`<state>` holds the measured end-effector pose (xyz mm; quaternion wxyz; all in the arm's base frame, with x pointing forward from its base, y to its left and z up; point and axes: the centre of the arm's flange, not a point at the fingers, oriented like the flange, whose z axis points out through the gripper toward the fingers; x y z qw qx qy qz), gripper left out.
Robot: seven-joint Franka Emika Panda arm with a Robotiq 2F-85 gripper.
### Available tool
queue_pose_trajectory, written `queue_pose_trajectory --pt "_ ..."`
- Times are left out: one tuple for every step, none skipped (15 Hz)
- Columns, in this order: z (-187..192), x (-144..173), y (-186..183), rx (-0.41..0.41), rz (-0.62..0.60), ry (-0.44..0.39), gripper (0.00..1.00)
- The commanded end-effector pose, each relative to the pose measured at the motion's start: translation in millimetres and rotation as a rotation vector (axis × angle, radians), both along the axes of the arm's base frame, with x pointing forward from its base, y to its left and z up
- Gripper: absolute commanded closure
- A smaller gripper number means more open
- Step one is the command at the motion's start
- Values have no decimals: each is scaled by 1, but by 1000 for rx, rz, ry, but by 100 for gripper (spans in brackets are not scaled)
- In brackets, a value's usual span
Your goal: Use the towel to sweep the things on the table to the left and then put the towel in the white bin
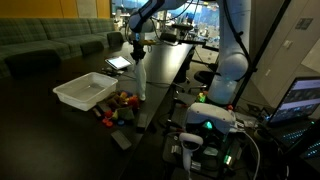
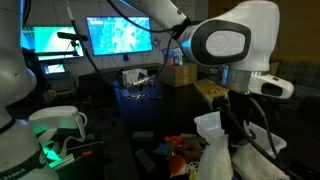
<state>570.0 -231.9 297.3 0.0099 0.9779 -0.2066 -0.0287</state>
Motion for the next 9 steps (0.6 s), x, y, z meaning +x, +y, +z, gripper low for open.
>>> queue_pose_trajectory --pt "-42 22 -19 -170 -95 -9 87" --pt "-58 26 -21 -205 -101 -5 86" --pt "-77 30 -21 -234 -102 -2 86" --pt "-94 30 -16 -253 -97 8 86" --pt "-113 33 -11 -265 -95 21 86" --pt "-134 36 -4 -277 -82 38 86" --pt "-152 38 4 -279 -71 57 86" --pt "-169 38 11 -281 -53 71 86" --pt "-185 40 20 -275 -37 89 86"
